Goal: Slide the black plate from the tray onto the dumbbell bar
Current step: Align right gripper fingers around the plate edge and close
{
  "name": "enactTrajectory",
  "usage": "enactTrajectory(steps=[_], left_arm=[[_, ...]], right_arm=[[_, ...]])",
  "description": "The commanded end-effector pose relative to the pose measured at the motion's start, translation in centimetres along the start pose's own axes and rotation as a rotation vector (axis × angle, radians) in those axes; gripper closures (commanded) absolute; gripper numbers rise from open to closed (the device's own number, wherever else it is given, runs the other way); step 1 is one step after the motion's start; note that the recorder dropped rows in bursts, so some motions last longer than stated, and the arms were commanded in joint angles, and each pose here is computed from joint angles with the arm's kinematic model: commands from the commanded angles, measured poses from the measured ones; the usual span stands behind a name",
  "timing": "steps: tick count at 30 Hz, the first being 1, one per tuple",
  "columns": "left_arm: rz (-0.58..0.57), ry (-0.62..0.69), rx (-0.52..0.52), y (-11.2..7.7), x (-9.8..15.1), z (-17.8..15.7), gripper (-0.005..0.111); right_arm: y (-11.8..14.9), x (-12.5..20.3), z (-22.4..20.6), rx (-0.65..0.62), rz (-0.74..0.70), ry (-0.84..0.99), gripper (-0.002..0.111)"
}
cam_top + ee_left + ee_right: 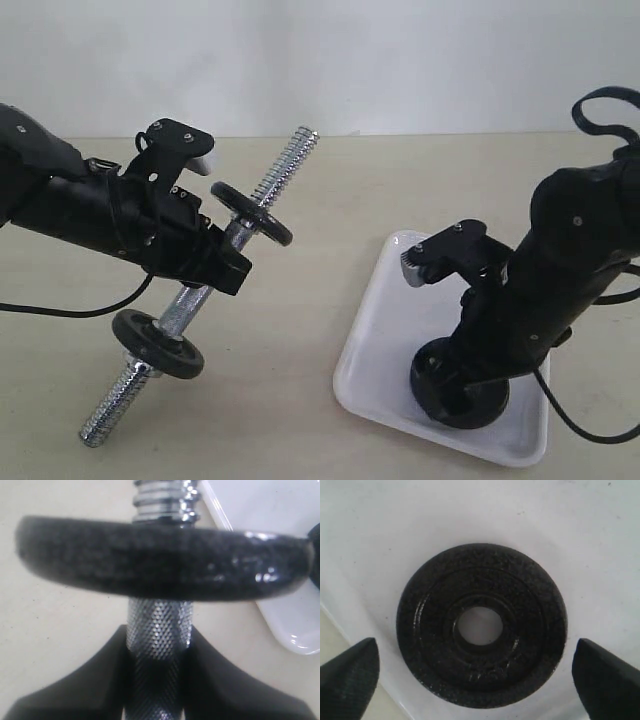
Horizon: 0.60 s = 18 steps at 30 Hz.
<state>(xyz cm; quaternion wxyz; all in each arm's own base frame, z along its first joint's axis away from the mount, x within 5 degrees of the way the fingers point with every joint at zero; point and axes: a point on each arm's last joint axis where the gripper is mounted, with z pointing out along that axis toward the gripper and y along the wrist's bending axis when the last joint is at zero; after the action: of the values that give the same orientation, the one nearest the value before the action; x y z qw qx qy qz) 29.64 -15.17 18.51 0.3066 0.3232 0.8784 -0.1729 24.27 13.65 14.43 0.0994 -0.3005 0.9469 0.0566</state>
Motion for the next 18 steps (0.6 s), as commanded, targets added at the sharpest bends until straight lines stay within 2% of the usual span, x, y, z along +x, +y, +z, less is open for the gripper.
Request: enactTrajectory(steps=[1, 18], left_arm=[[-0.016, -0.125, -0.055, 0.06, -2.37, -2.02, 0.102], [-0.010, -0.124, -0.057, 0.07, -2.36, -2.02, 0.102]], right_arm=[[-0.05, -0.23, 0.39, 0.001, 0.011, -0.006, 0.015], [-0.10, -0.58, 0.38, 0.007, 0.023, -0.045, 0.015]])
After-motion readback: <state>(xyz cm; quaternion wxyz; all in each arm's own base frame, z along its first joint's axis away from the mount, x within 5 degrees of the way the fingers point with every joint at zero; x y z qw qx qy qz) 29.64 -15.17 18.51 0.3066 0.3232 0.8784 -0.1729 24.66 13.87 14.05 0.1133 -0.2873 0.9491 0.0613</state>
